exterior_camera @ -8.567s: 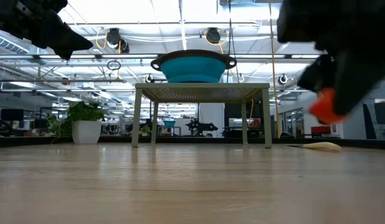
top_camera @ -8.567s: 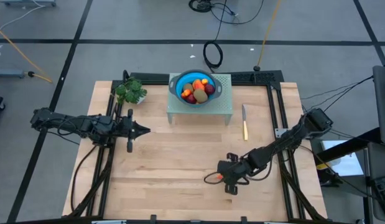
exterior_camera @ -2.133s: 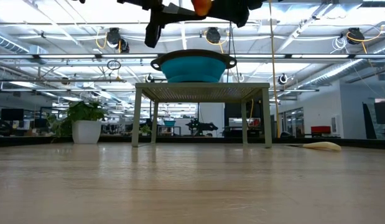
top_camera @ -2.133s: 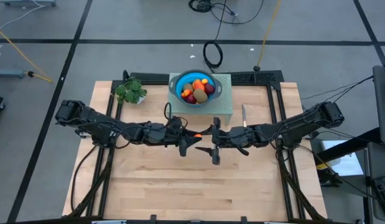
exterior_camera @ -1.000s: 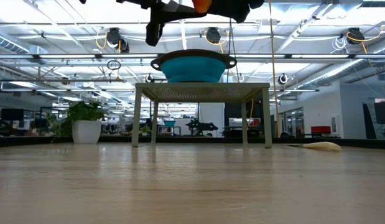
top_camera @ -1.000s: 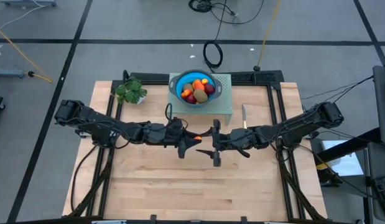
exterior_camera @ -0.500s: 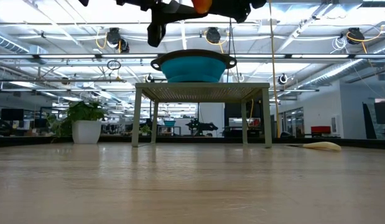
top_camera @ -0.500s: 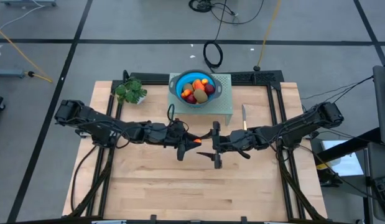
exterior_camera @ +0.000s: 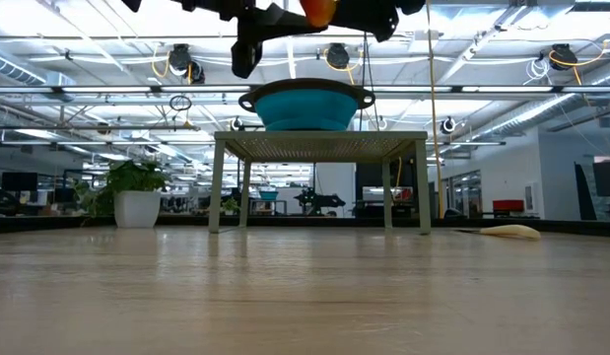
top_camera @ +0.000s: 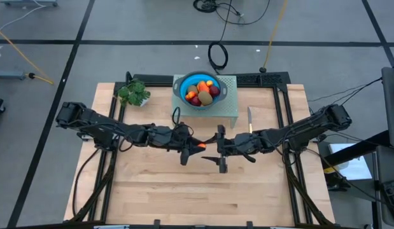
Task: Pick & Place Fruit
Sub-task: Put the peach into the colander on the shelf
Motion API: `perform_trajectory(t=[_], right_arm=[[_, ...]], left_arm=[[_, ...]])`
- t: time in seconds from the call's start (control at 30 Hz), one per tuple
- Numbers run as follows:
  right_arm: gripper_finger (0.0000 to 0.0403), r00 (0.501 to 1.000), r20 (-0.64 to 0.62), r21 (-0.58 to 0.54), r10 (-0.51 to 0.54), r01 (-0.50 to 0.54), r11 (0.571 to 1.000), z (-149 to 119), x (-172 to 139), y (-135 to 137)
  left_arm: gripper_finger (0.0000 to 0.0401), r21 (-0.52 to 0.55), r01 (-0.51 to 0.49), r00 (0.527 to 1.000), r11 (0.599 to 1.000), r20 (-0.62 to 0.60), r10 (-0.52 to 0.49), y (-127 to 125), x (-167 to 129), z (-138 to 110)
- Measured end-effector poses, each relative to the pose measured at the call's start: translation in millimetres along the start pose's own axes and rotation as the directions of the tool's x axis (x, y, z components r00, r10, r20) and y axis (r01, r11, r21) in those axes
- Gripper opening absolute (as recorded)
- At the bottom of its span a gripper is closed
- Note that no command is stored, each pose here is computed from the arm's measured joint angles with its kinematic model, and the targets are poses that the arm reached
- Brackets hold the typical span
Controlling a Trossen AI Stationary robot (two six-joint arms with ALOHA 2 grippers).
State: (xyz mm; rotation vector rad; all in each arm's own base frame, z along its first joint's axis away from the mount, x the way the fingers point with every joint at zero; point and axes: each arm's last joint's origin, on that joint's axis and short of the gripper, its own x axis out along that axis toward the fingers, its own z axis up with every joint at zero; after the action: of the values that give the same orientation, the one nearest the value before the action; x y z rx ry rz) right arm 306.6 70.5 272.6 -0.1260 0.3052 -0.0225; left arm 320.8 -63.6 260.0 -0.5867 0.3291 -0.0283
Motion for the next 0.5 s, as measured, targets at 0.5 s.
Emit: perform_trajectory(t=[0.5], right_arm=[[0.0254, 0.976, -0.196, -0.011, -0.099, 0.099, 0.995, -15, -12, -7]], left_arm=[[0.0128, -0.041, 0.034, 0.998, 0.999, -0.053, -0.036, -4, -1, -7]])
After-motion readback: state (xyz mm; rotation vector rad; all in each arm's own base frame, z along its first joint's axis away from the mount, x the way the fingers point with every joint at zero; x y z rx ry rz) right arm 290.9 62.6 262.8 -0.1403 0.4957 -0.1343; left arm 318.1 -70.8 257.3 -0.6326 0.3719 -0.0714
